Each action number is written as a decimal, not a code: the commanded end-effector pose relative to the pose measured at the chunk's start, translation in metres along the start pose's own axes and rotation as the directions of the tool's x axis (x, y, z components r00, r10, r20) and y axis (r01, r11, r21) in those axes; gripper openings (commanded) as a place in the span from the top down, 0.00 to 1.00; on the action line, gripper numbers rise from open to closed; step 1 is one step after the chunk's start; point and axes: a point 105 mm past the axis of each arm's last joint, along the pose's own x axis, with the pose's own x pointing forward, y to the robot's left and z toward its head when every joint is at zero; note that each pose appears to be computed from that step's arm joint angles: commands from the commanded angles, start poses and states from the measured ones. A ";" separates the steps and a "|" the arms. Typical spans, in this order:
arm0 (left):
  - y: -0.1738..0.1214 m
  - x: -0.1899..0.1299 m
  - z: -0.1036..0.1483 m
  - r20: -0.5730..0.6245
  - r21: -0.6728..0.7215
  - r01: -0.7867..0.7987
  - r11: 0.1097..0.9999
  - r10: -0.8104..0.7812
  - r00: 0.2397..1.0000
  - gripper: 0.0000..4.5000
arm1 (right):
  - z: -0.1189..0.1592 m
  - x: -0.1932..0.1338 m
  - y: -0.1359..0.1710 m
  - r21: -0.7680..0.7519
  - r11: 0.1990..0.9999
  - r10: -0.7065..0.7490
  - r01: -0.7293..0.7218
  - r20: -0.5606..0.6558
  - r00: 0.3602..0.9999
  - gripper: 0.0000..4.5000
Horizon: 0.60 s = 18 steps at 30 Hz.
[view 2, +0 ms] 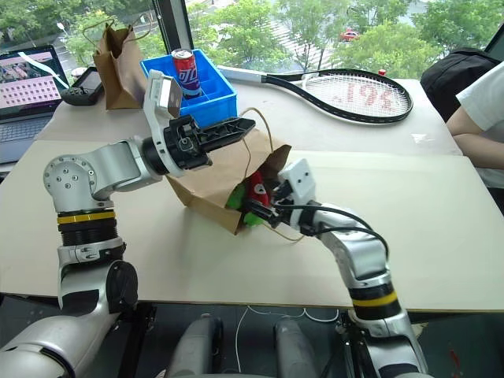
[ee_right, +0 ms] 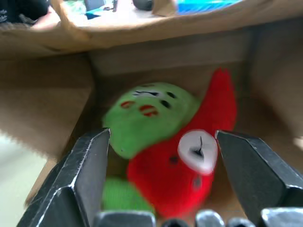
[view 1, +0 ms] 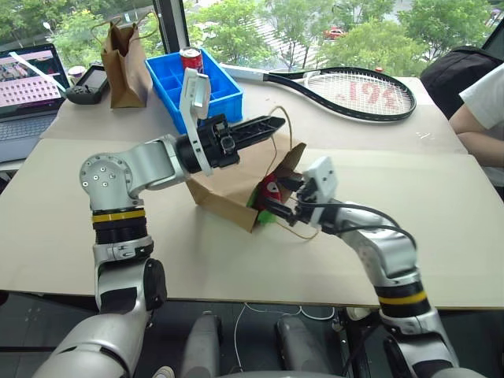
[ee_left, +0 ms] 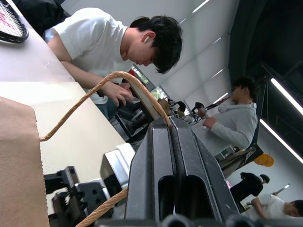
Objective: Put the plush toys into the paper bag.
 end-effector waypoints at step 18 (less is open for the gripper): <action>0.000 -0.012 0.029 0.043 0.128 -0.018 0.992 0.013 0.999 1.00 | -0.038 -0.041 0.015 -0.096 0.995 -0.014 -0.004 -0.184 0.983 0.11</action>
